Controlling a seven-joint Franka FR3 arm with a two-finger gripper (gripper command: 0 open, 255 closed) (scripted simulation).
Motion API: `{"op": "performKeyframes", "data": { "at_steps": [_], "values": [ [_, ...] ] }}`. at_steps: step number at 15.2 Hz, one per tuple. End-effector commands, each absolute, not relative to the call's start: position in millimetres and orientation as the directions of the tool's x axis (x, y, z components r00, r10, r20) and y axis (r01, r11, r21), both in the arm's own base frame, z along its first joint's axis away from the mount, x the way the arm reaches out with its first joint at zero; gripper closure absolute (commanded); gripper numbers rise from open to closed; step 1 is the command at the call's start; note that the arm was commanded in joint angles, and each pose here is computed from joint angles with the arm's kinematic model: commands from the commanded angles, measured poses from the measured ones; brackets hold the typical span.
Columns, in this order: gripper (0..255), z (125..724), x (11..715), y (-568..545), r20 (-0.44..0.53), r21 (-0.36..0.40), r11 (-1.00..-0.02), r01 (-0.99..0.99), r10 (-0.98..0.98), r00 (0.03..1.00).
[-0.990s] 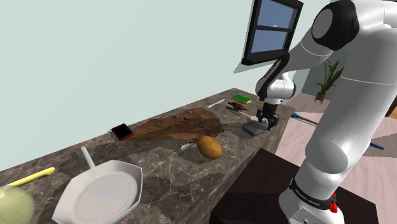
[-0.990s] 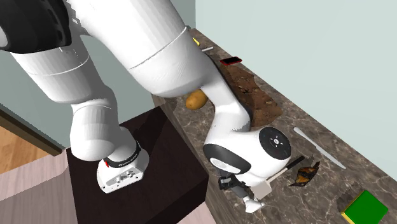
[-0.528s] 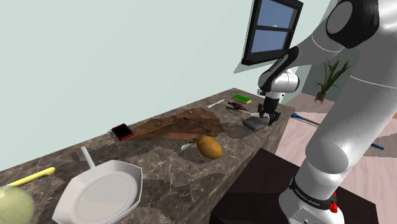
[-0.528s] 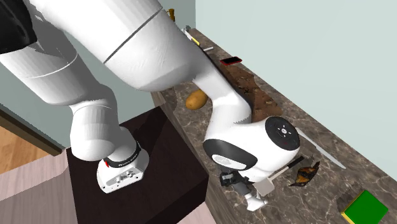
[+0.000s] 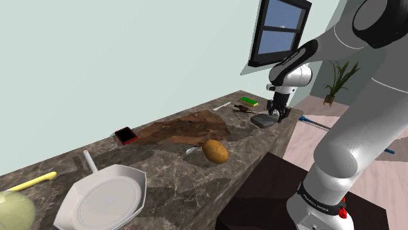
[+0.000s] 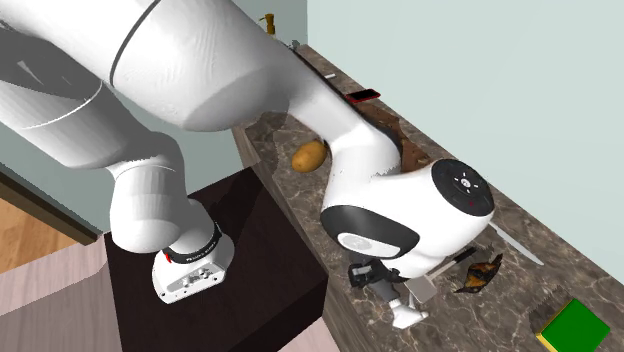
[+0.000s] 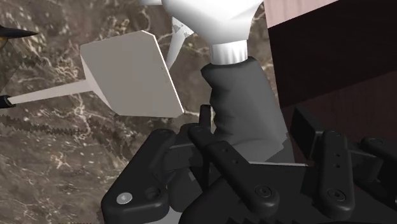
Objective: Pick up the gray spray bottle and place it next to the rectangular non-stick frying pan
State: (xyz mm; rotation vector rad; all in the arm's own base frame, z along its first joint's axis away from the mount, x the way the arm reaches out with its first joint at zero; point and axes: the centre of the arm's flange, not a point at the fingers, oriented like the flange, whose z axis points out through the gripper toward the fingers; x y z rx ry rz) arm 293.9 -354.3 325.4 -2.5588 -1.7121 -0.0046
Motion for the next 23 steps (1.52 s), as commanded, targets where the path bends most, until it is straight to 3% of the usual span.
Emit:
{"op": "performKeyframes", "data": {
  "at_steps": [1,4,23],
  "values": [
    [255,335.6,293.3,-354.0,0.037,-0.051,-0.38,0.924,0.923,0.382],
    [255,347.5,293.3,-354.0,0.037,-0.051,-0.38,0.924,0.923,0.382],
    [255,348.0,331.8,-106.1,0.037,-0.051,-0.38,0.924,0.923,0.382]
  ]
}}
